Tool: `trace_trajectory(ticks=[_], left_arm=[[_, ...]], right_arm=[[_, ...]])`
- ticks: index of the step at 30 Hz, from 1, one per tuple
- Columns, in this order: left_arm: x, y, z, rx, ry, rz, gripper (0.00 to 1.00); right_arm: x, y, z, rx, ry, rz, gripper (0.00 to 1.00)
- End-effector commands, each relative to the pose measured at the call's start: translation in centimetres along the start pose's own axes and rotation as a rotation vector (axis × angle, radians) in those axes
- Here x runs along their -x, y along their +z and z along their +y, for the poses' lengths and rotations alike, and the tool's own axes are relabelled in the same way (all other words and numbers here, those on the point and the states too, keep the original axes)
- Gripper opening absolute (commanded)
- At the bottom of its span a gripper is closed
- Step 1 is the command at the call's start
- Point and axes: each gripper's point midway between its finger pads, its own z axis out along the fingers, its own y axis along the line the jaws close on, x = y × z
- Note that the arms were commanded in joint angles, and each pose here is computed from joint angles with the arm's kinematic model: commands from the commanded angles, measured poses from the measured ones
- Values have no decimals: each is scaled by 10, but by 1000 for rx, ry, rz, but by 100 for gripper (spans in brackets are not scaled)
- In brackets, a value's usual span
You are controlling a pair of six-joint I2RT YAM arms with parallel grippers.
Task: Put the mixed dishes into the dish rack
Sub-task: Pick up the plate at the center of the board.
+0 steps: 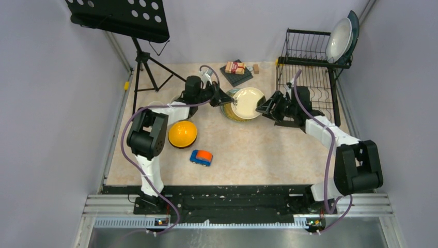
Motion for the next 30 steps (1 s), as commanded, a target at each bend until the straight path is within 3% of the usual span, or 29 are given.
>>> trace_trajectory(ticks=[1, 4, 11, 15, 18, 21, 25, 28, 30], left_arm=[[15, -12, -50, -130, 81, -43, 0], [14, -11, -58, -153, 88, -37, 0], [9, -9, -67, -185, 84, -35, 0], [8, -8, -69, -196, 83, -31, 0], [8, -7, -72, -205, 85, -29, 2], [6, -7, -76, -217, 89, -23, 22], [2, -4, -82, -237, 110, -2, 38], [-3, -3, -86, -257, 127, 12, 39], [-3, -3, -86, -253, 132, 11, 28]], right_arm=[[15, -12, 43, 156, -52, -88, 48], [17, -13, 46, 176, -52, -99, 44], [17, -16, 53, 211, -51, -105, 22], [19, -19, 58, 226, -72, -111, 0], [20, -21, 57, 202, -97, -107, 0], [21, -22, 56, 181, -119, -102, 0], [23, -25, 59, 177, -143, -101, 0], [22, -26, 62, 190, -141, -93, 0], [21, -27, 63, 198, -142, -89, 0]])
